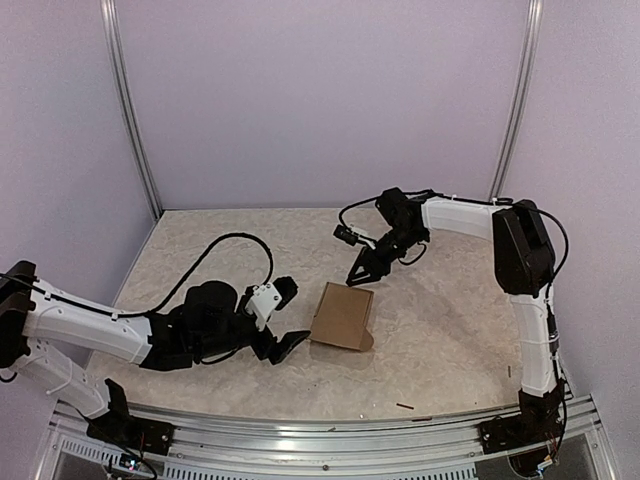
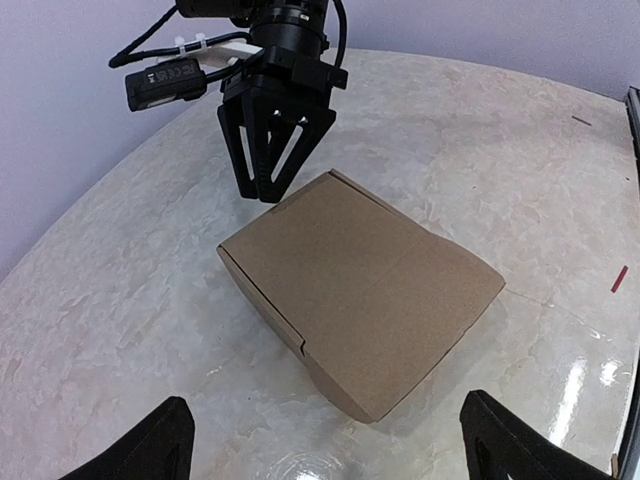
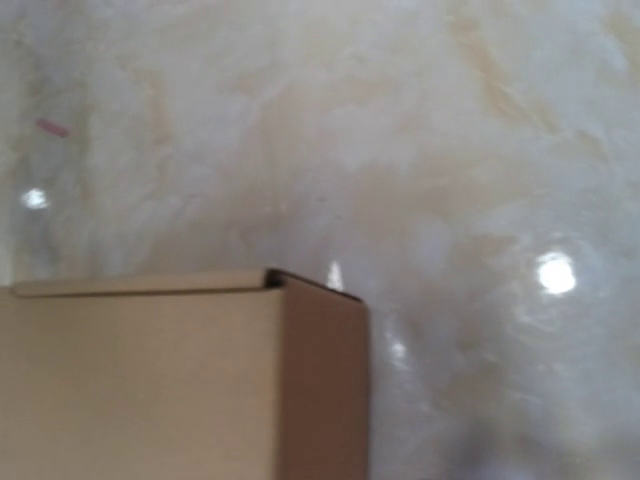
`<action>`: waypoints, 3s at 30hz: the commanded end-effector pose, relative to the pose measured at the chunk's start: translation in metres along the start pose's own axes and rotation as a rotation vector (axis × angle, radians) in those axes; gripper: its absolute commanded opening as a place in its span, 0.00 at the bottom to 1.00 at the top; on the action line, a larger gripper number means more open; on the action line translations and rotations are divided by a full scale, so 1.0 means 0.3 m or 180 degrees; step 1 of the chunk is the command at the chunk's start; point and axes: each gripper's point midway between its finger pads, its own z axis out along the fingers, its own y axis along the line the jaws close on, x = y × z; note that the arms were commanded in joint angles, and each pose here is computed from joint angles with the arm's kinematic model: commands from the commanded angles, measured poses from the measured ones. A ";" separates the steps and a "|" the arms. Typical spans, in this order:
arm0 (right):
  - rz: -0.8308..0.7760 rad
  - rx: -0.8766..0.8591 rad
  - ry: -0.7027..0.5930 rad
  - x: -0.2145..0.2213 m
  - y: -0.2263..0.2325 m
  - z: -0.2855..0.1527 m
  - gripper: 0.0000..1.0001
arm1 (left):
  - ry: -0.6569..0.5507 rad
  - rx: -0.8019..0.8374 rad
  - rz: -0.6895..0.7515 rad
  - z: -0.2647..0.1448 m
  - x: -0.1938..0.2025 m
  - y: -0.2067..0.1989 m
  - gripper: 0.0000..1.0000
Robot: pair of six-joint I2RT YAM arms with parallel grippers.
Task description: Fold the paper box
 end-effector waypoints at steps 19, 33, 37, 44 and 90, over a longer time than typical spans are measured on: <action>0.0627 -0.0233 0.0211 0.119 -0.025 0.057 0.10 | 0.0207 0.0004 0.0167 0.011 0.010 -0.046 0.91; 0.0902 -0.0312 0.0063 0.150 -0.123 0.039 0.12 | 0.0042 -0.0023 0.0083 0.005 -0.026 -0.049 0.91; 0.0918 -0.0290 0.0096 0.167 -0.130 0.039 0.14 | 0.0094 -0.0093 -0.0014 0.035 -0.002 -0.044 0.92; 0.0982 -0.0023 0.0068 0.208 -0.188 -0.055 0.17 | -0.0065 -0.0131 -0.0301 0.068 -0.040 0.015 0.92; -0.1284 0.0496 0.0192 0.183 0.169 -0.122 0.52 | -0.0360 0.2022 -0.0476 0.448 -0.017 0.044 0.96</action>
